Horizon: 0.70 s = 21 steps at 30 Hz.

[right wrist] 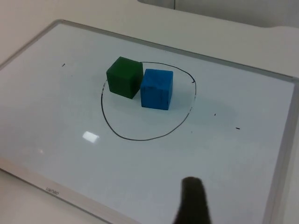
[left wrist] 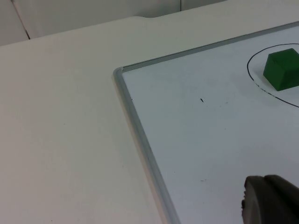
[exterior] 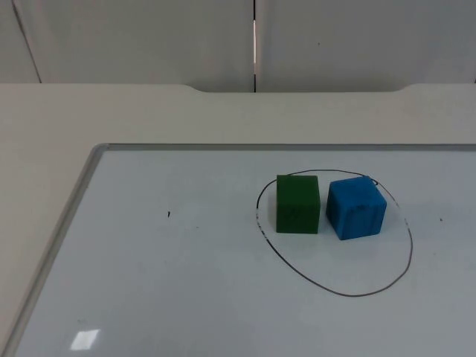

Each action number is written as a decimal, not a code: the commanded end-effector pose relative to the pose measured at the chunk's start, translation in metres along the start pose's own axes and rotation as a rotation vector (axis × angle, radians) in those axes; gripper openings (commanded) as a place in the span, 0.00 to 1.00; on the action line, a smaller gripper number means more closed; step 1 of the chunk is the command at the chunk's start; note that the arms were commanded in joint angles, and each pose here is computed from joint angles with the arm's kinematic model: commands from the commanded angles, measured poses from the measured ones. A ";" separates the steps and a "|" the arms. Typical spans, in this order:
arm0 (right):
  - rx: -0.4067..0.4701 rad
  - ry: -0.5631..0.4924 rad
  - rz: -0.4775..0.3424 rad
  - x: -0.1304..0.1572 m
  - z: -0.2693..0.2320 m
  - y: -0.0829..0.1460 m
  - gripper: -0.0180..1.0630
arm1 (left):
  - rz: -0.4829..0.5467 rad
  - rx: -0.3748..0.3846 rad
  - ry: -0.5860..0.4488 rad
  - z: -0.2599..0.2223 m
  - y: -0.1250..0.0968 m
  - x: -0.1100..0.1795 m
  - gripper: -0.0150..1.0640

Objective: Push the two cubes into the marked area.

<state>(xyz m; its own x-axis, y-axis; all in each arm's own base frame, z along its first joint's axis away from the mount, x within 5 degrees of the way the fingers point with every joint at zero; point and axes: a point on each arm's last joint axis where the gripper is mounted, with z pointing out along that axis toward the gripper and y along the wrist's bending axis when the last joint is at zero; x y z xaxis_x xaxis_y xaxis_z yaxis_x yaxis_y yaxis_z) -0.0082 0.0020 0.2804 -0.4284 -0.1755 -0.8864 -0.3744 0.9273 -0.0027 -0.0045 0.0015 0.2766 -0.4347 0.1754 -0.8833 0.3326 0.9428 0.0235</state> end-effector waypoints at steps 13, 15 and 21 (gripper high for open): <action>0.002 -0.005 0.006 0.000 0.000 0.000 0.97 | -0.003 -0.007 0.004 0.001 0.000 0.002 0.01; 0.002 -0.005 0.006 0.000 0.000 0.000 0.97 | -0.003 -0.007 0.004 0.001 0.000 0.002 0.01; 0.002 -0.005 0.006 0.000 0.000 0.000 0.97 | -0.003 -0.007 0.004 0.001 0.000 0.002 0.01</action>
<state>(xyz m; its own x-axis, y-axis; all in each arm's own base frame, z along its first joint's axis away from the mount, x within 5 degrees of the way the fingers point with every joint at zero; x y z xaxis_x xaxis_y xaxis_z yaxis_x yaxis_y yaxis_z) -0.0082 0.0020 0.2804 -0.4310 -0.1691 -0.8864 -0.3714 0.9285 0.0035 -0.0045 0.0015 0.2766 -0.4347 0.1754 -0.8833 0.3326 0.9428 0.0235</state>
